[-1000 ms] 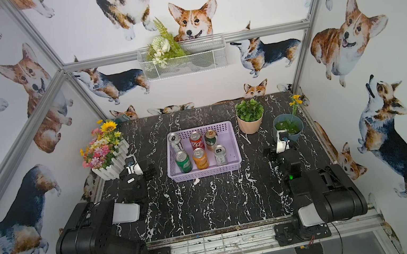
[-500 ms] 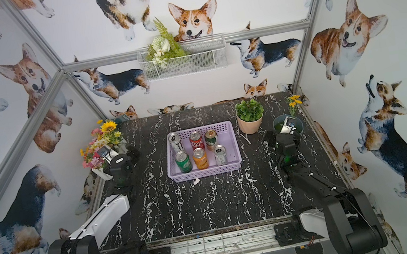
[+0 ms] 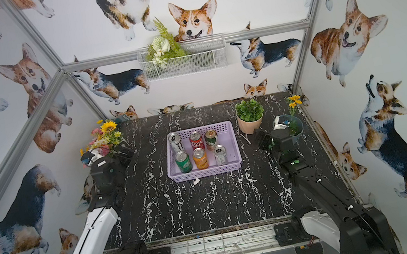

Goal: Take out the drinks from the basket
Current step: Pick up the drink from the basket.

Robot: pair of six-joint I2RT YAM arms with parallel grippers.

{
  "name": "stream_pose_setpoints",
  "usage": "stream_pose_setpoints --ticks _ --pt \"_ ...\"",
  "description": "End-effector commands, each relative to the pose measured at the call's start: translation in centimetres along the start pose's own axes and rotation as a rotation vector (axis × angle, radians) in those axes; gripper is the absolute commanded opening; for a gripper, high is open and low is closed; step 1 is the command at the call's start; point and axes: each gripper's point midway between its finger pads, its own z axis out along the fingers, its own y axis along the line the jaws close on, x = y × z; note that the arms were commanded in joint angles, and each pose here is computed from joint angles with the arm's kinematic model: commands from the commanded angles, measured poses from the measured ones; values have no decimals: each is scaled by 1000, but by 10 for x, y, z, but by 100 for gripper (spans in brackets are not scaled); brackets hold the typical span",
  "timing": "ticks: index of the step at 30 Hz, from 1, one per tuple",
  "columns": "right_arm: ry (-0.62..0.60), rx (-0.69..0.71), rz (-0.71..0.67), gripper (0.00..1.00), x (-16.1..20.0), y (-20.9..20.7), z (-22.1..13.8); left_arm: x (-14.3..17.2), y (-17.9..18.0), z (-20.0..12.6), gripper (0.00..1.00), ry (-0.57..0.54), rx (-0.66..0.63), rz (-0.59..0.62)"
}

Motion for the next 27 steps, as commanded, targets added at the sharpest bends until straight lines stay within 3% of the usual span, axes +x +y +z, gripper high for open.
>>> stream_pose_setpoints --ticks 1,5,8,20,27 --pt "214 -156 -162 100 43 45 3 54 -10 -1 100 306 26 97" --pt "252 -198 -318 100 67 93 1 71 -35 -13 100 356 124 181" --pt "256 -187 -362 99 69 111 2 74 -48 -20 100 371 157 233" --pt "331 -165 -416 94 104 133 20 97 -49 -19 100 441 150 331" --pt "308 -135 -409 83 114 131 36 107 -53 -23 100 446 149 370"
